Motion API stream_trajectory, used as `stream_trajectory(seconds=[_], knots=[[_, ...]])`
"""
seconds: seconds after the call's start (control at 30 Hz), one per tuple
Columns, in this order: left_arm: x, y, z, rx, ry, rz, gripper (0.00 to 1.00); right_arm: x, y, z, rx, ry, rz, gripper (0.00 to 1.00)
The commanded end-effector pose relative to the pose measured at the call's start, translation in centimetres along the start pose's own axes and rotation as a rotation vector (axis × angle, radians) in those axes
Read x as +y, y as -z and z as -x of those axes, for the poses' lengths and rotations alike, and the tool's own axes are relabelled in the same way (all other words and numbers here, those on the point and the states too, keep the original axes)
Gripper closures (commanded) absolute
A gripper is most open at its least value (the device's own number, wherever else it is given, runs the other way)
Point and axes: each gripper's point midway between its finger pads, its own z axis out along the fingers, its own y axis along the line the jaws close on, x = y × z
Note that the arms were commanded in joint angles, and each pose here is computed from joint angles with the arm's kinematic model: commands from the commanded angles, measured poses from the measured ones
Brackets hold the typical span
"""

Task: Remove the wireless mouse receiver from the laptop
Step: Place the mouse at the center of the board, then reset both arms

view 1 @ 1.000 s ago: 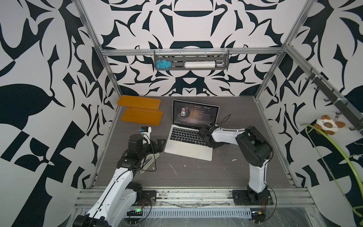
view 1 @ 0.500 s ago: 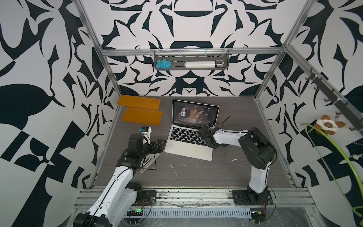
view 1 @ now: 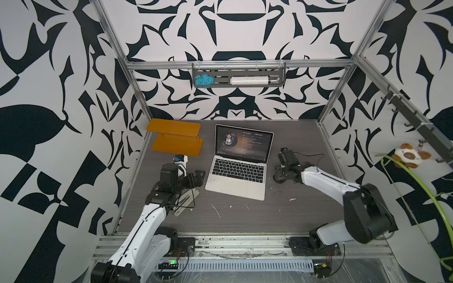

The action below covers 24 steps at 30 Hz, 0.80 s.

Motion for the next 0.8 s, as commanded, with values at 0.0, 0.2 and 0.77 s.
stream_trajectory(seconds=[0.0, 0.2, 0.77], knots=[[2.1, 0.1, 3.0, -0.104, -0.003, 0.135, 0.01, 0.6, 2.2, 3.4, -0.199, -0.151, 0.220, 0.29], [3.7, -0.3, 6.1, -0.213, -0.059, 0.211, 0.01, -4.5, 3.8, 5.7, -0.543, -0.262, 0.168, 0.29], [10.3, -4.6, 5.4, -0.324, -0.194, 0.184, 0.02, -7.8, -1.1, 5.4, -0.671, -0.150, 0.061, 0.31]])
